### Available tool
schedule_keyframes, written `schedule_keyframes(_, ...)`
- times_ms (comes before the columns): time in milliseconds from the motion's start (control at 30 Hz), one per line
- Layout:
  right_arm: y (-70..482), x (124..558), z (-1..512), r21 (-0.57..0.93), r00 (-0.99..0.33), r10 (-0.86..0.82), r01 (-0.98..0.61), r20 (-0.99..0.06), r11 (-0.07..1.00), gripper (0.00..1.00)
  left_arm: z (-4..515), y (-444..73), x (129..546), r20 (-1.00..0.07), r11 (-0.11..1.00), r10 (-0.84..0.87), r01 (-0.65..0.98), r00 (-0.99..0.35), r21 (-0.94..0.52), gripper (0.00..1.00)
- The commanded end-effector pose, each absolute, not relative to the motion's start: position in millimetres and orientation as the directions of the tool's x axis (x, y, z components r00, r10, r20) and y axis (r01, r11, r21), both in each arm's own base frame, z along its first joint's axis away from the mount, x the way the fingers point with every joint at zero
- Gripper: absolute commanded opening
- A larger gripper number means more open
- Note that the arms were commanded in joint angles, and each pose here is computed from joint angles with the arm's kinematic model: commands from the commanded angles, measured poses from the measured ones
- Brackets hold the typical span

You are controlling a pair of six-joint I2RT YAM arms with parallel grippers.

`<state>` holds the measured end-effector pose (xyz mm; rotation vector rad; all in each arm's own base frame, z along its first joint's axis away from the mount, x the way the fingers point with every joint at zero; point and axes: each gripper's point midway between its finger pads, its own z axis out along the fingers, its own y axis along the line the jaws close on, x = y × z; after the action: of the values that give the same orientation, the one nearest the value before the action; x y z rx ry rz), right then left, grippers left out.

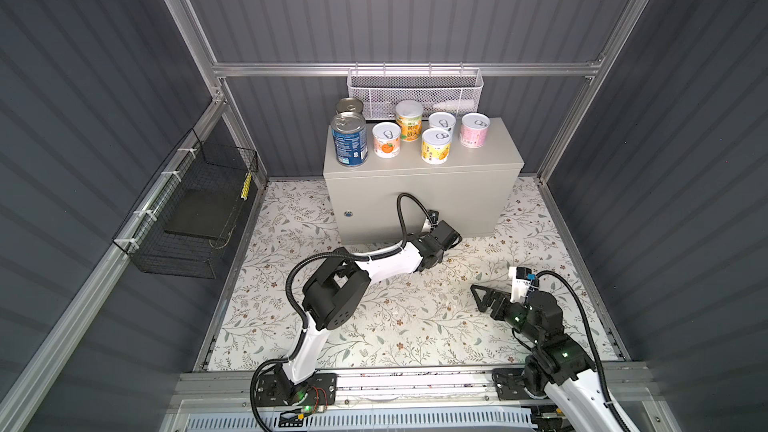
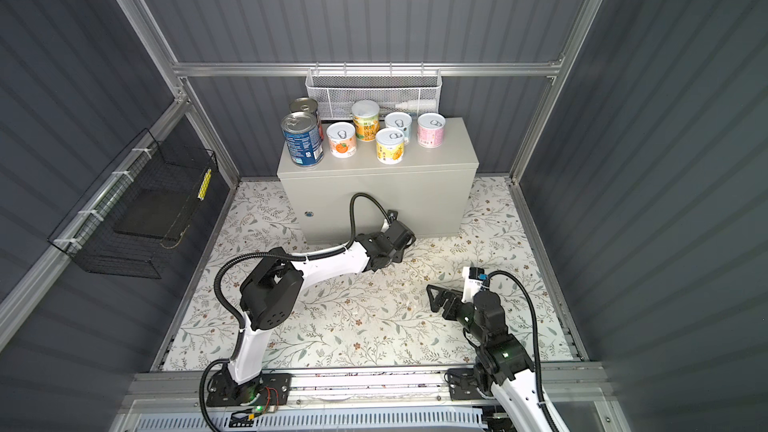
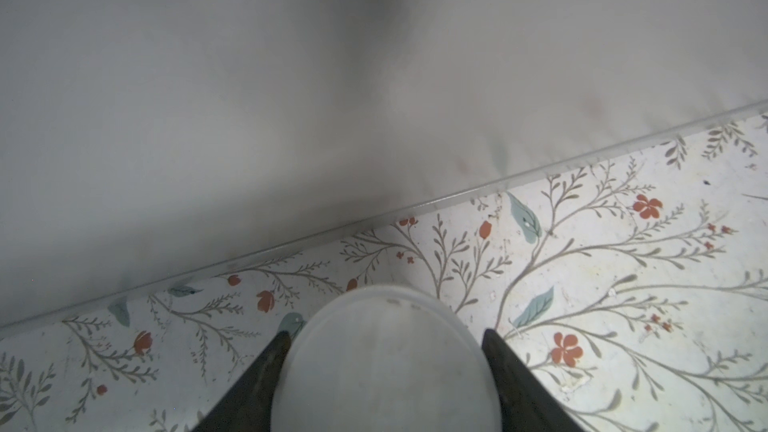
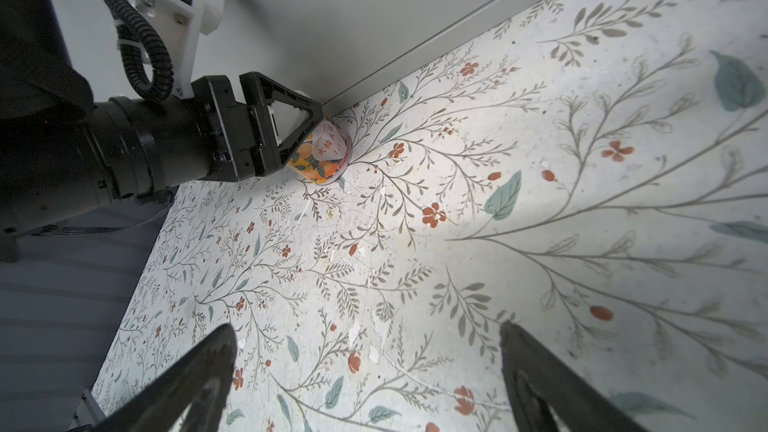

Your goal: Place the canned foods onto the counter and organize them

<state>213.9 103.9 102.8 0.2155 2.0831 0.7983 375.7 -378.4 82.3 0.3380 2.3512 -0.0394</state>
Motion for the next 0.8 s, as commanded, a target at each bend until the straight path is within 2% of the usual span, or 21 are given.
schedule_keyframes(0, 105, 212, 106, 0.618, -0.607, 0.426, -0.139, -0.67, 0.774, 0.99, 72, -373, 366, -0.652, 0.948, 0.301, 0.291, -0.696, 0.127, 0.6)
schedule_keyframes(367, 112, 210, 105, 0.645, -0.625, 0.431, -0.157, -0.651, 0.748, 0.99, 71, -371, 358, -0.632, 0.939, 0.325, 0.321, -0.704, 0.125, 0.59)
schedule_keyframes(767, 112, 207, 104, 0.647, -0.631, 0.428, -0.158, -0.647, 0.746, 0.99, 70, -367, 355, -0.617, 0.931, 0.353, 0.329, -0.704, 0.157, 0.69)
